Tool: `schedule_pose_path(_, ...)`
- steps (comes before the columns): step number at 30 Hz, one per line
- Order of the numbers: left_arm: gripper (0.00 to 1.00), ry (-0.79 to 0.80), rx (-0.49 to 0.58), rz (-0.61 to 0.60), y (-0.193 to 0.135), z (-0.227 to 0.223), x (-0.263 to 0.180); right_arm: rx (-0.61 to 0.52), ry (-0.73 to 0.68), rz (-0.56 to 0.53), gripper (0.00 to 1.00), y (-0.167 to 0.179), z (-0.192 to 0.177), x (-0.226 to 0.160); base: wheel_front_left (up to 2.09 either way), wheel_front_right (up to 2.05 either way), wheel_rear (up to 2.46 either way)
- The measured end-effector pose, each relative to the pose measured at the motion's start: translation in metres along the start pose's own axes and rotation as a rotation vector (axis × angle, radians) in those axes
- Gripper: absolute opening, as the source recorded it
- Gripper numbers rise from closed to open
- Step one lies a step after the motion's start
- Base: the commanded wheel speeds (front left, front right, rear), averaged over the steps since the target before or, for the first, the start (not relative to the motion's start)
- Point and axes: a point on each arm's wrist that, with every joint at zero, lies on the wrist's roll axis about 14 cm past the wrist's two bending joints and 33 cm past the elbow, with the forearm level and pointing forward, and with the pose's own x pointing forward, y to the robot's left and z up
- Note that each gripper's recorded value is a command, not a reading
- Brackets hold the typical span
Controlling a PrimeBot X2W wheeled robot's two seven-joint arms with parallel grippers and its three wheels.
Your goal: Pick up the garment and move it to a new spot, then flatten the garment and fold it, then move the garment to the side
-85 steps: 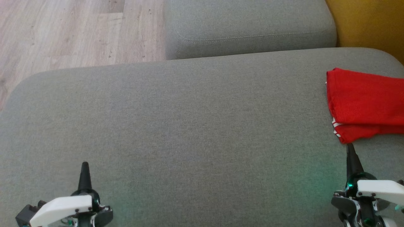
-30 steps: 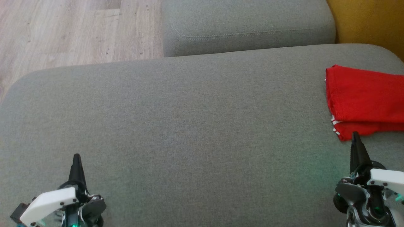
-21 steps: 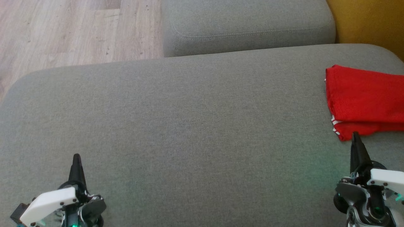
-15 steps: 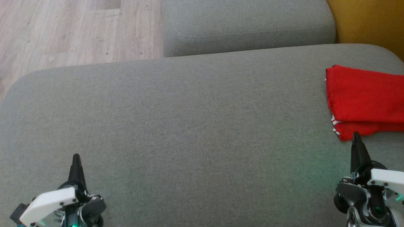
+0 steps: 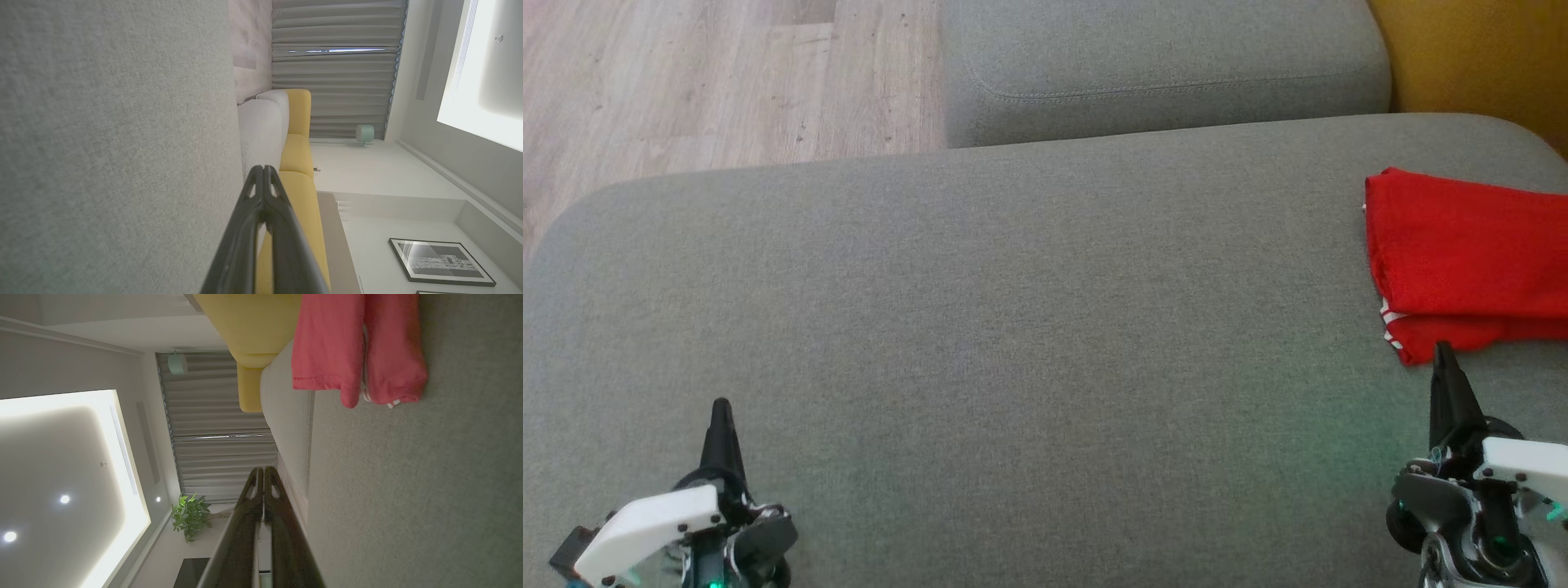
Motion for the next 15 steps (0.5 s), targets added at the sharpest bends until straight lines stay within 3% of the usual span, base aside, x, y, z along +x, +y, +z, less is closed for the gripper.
schedule_pose_path(15, 0.00, 0.002, -0.001, 0.000, 0.0000, -0.0003, 0.0000, 0.001, -0.003, 0.000, 0.00, 0.0000, 0.0006, -0.0001, 0.00, 0.00, 0.00)
